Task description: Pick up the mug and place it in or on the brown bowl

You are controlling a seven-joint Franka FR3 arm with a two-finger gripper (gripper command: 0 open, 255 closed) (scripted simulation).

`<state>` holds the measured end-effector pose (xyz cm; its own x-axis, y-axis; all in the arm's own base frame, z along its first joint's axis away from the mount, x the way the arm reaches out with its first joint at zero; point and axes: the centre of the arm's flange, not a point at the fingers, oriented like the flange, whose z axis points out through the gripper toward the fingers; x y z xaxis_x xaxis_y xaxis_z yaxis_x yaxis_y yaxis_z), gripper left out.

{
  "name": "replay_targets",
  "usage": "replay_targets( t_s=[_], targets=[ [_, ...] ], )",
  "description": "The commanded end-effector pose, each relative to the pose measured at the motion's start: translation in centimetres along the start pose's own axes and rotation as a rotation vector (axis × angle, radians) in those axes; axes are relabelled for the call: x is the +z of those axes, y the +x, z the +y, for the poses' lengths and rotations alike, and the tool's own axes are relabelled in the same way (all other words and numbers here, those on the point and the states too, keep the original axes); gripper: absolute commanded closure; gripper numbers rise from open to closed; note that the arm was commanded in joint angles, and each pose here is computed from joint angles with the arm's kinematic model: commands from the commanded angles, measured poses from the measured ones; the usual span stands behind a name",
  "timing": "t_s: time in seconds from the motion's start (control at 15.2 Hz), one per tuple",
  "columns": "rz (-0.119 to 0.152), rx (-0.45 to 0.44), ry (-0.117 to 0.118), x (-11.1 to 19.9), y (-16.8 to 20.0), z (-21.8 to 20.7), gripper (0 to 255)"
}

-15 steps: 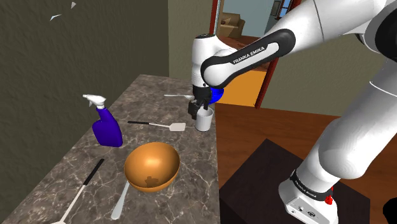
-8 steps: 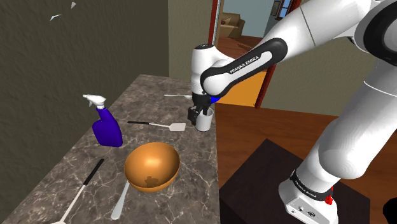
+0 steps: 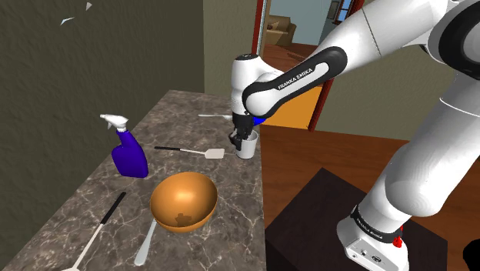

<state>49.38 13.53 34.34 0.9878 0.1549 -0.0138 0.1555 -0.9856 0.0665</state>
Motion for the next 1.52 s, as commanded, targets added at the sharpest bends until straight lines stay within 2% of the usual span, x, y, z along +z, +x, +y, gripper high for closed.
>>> replay_targets(
  t_s=[0.0,0.46,1.45],
  targets=[
    [0.000,0.000,0.000,0.0,0.0,0.0,255],
    [0.000,0.000,0.000,0.0,0.0,0.0,255],
    [0.000,0.000,0.000,-7.9,-0.1,0.5,255]
  ],
)
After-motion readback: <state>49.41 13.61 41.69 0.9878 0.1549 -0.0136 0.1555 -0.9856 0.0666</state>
